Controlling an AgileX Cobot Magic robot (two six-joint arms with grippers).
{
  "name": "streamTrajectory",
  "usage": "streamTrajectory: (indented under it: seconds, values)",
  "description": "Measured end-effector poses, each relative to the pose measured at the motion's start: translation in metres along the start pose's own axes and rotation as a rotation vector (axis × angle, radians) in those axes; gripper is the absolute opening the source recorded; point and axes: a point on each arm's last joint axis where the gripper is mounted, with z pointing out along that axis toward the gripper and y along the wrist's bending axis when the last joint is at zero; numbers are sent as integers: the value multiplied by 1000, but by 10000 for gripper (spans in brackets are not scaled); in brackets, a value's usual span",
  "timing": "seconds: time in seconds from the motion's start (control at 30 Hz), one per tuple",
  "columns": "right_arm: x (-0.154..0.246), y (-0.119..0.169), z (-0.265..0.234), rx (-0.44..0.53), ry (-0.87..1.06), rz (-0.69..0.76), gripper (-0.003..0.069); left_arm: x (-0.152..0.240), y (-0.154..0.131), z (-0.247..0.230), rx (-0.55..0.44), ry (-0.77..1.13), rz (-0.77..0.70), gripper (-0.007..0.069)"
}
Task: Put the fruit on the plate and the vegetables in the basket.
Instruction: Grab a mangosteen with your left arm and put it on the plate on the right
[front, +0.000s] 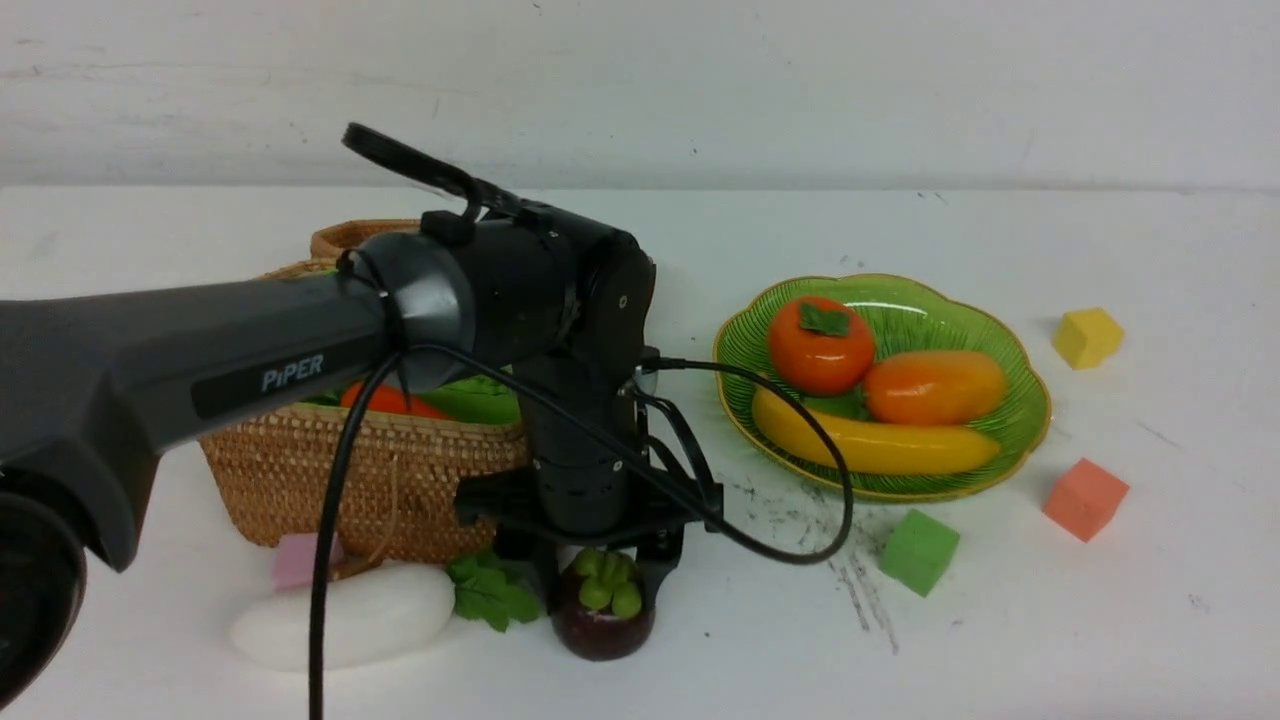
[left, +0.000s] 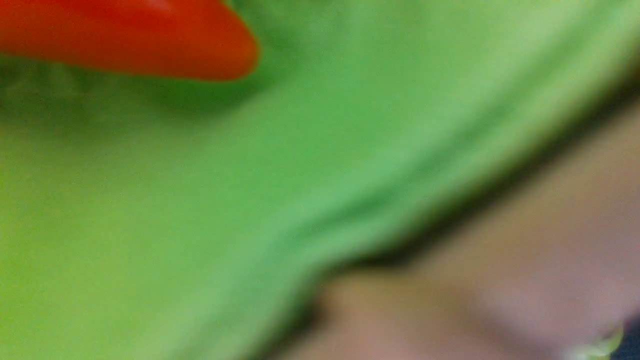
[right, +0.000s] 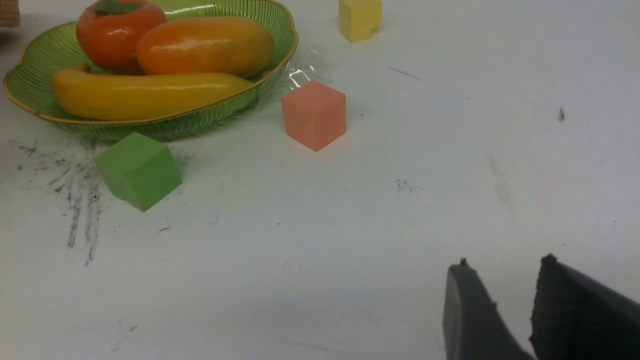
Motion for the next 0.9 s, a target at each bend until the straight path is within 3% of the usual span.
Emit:
streamTrajectory:
  seconds: [0.23,0.33,0.4,0.47,0.73,0.9]
  values:
    - [0,0,0,0,0,0,227,6,-17,-2,164,48,45,465]
    - [0,0,0,0,0,0,229,9,-26,-3,203,41,72,368]
    - [0,0,0,0,0,0,233,12,-34,-4,244,39,74,174]
    - [0,0,0,0,0,0,235,12,-37,-5,255,36,76,83]
    - [0,0,0,0,0,0,237,9,-39,-12,259,29,73,92]
    - [0,0,0,0,0,0,238,8,-34,-11,199,21,37,93]
